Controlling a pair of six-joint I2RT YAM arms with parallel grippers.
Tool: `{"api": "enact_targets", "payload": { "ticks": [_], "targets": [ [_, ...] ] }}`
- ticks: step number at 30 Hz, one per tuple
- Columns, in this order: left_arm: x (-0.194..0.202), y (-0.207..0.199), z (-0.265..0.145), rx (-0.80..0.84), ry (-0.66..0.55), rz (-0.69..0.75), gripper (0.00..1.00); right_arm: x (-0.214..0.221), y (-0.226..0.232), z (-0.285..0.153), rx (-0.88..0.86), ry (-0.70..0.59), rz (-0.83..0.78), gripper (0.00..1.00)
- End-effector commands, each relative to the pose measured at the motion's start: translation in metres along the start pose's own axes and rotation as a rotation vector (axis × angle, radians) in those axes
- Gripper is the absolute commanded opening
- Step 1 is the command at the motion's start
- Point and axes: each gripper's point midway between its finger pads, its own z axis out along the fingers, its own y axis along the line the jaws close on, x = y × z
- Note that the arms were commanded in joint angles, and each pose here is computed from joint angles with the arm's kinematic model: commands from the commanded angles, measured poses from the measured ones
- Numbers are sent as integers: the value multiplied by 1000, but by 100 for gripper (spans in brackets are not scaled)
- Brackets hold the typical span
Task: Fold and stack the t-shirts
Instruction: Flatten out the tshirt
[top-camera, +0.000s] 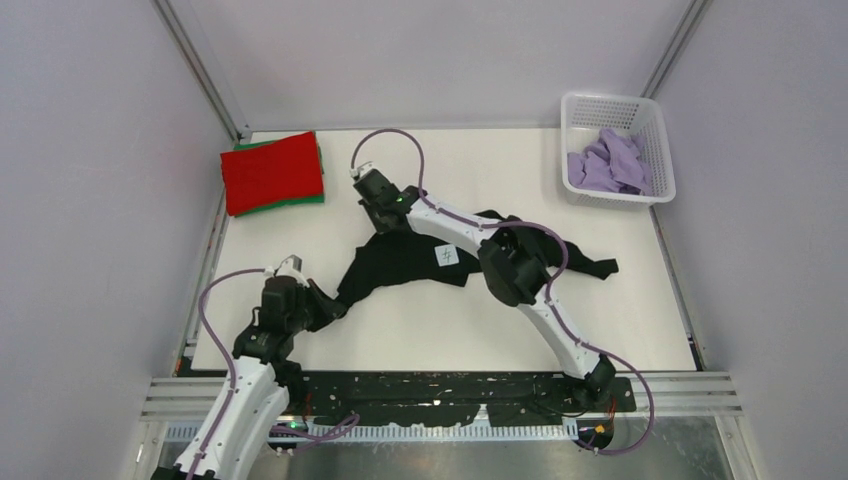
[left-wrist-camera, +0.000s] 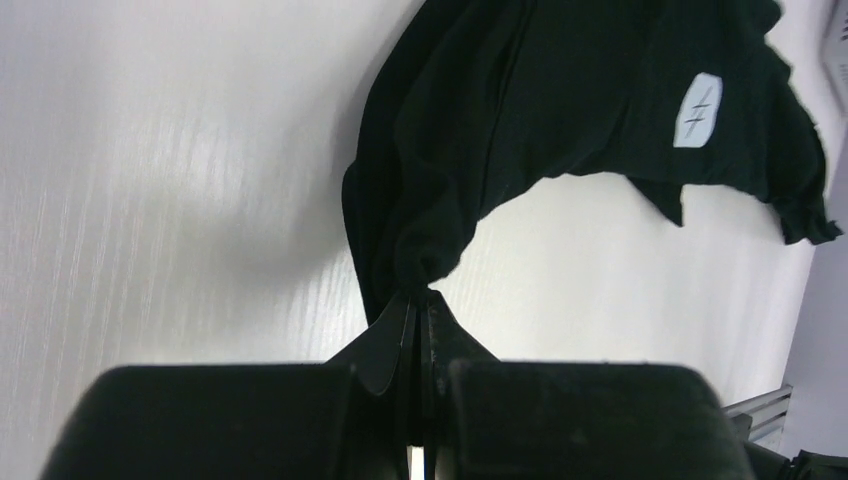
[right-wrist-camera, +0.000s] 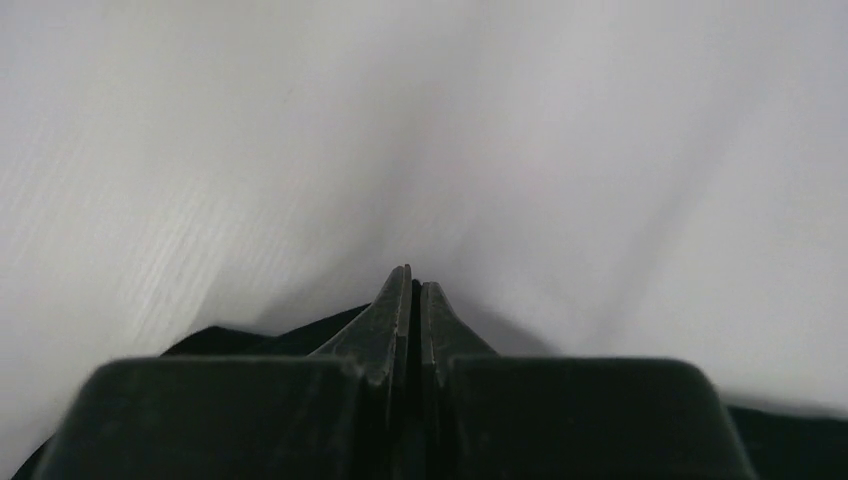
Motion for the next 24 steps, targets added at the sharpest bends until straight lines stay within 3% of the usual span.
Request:
{"api": "enact_targets", "payload": {
  "ticks": [1, 2, 3, 4, 5, 6, 7, 13, 19, 24],
  "targets": [
    [-40, -32, -18, 55, -116, 29, 0, -126, -75, -124, 144, -447, 168, 5],
    [-47, -37, -22, 67, -139, 30, 0, -148, -89, -164, 149, -549, 212, 5],
    [-53, -43, -26, 78, -161, 31, 0, -130, -105, -163, 196, -532, 211, 5],
    [-61, -49, -32, 92, -187, 32, 0, -148, -122, -205, 214, -636, 262, 5],
    [-69, -57, -39, 108, -216, 33, 0, -131, -135, -204, 244, -617, 262, 5],
    [-78, -64, -48, 123, -249, 35, 0, -145, -155, -245, 263, -715, 318, 5],
    [-89, -73, -58, 140, -285, 38, 0, -134, -163, -251, 279, -717, 325, 5],
    [-163, -149, -165, 329, -606, 114, 0, -132, -214, -407, 315, -971, 389, 5],
    [-194, -229, -299, 602, -837, 267, 0, -132, -208, -543, 120, -1152, 321, 5],
    [-196, -262, -383, 737, -972, 351, 0, -121, -176, -647, -173, -1292, 208, 5]
  ]
}}
